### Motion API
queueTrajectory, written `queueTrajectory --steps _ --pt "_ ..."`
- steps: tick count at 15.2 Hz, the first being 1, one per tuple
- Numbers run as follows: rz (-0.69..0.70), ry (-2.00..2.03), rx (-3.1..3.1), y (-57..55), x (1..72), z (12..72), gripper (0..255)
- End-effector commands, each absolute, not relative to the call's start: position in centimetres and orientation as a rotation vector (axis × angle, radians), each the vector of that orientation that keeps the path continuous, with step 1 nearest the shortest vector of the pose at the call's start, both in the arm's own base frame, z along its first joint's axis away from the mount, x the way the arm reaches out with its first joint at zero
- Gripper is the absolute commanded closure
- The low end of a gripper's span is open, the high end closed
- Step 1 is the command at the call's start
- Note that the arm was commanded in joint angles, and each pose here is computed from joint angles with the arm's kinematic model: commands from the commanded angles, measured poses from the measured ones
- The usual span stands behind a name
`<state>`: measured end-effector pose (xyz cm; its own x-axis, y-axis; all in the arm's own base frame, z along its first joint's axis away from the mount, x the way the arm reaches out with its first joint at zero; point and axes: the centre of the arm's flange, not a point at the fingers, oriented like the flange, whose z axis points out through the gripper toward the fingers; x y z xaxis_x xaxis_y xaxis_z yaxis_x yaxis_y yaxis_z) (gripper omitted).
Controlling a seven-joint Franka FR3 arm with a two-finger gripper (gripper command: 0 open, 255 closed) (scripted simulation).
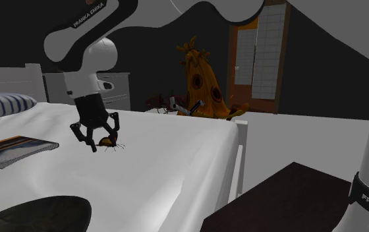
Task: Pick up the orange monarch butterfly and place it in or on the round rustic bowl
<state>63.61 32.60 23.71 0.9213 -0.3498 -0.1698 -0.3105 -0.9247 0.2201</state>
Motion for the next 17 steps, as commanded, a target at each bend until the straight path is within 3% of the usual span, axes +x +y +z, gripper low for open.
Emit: queueTrajectory --steps 1,17 --pt "-0.307 -0.502 2.892 32.6 63.5 24.7 255" --pt "-0.307 -0.502 2.892 32.6 63.5 33.0 255"
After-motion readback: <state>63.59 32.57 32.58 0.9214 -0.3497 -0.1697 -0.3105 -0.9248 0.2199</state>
